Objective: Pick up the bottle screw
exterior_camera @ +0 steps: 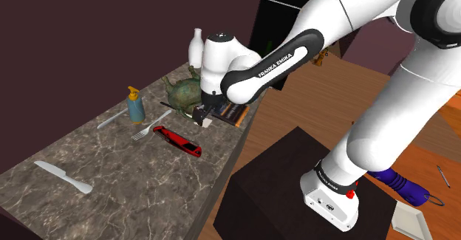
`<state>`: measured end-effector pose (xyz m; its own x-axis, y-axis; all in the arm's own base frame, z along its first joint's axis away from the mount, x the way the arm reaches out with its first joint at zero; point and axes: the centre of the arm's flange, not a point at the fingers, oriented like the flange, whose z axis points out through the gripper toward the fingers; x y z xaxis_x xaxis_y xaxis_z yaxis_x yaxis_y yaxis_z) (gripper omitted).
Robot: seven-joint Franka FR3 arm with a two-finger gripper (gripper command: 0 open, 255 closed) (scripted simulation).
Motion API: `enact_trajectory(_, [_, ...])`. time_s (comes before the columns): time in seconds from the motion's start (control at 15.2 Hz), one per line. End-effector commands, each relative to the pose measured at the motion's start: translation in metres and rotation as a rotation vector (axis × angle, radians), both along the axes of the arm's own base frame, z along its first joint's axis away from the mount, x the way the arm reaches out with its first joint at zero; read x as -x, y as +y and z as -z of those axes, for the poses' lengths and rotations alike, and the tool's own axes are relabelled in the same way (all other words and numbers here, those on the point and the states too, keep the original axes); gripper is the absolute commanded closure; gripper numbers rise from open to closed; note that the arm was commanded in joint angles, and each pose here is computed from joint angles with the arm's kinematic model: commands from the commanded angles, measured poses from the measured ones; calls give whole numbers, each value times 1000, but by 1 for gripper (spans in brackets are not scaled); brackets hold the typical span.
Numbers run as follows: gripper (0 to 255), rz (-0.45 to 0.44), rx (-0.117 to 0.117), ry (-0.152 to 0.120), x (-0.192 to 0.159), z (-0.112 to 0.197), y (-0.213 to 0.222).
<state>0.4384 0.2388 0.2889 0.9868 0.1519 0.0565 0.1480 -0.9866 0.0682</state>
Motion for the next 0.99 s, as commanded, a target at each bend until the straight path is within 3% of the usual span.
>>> enact_trajectory(0.0, [0,-13,-2,-11,-10,17,17])
enact_trajectory(0.59, [0,-69,-7,-55,-55,94,91])
enact_trajectory(0.92, [0,-71,-7,-56,-56,117,94])
